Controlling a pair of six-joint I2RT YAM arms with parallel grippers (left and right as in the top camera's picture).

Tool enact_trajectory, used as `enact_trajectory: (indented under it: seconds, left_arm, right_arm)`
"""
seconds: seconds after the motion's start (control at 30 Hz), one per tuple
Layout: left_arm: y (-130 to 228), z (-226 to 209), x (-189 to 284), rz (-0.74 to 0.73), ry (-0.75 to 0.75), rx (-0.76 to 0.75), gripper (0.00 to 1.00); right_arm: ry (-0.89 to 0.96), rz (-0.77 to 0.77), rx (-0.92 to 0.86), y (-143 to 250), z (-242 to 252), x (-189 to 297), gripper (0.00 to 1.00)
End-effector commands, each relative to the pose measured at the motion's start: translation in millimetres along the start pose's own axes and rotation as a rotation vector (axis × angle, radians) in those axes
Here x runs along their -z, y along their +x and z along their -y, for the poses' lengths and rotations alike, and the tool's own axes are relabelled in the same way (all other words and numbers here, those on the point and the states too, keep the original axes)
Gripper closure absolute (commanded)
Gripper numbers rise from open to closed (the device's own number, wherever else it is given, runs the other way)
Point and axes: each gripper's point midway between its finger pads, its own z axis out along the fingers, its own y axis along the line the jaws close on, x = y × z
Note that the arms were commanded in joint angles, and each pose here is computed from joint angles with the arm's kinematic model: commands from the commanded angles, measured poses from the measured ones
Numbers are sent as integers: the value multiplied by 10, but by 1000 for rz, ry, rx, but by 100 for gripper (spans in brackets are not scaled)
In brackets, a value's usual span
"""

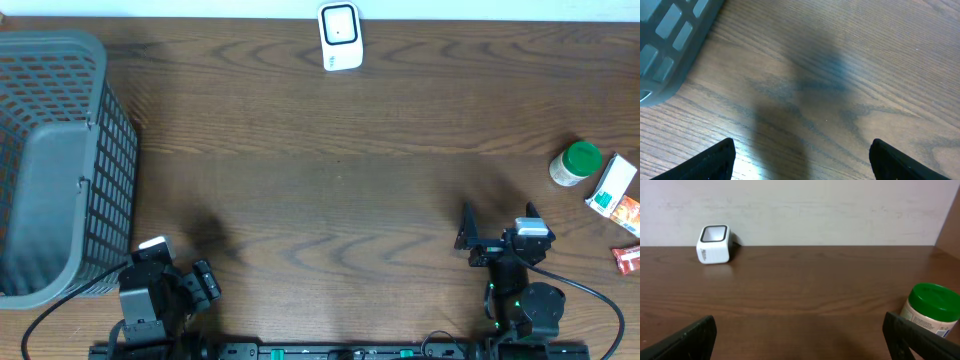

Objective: Scan the item barcode

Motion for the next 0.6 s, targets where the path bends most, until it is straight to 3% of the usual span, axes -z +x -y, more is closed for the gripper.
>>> enact_trajectory:
  seconds: [0.0, 0.43, 0.57]
  left_arm:
    - [-12, 17, 18, 4, 9, -5, 14]
    - [-34, -25, 19, 15, -16, -5, 14]
    - [-339, 184, 50, 134, 92, 13, 14]
  right_arm:
    - [6, 0, -10, 4, 9, 3, 1]
    - [6, 0, -10, 4, 9, 3, 1]
    - [6, 0, -10, 4, 9, 3, 1]
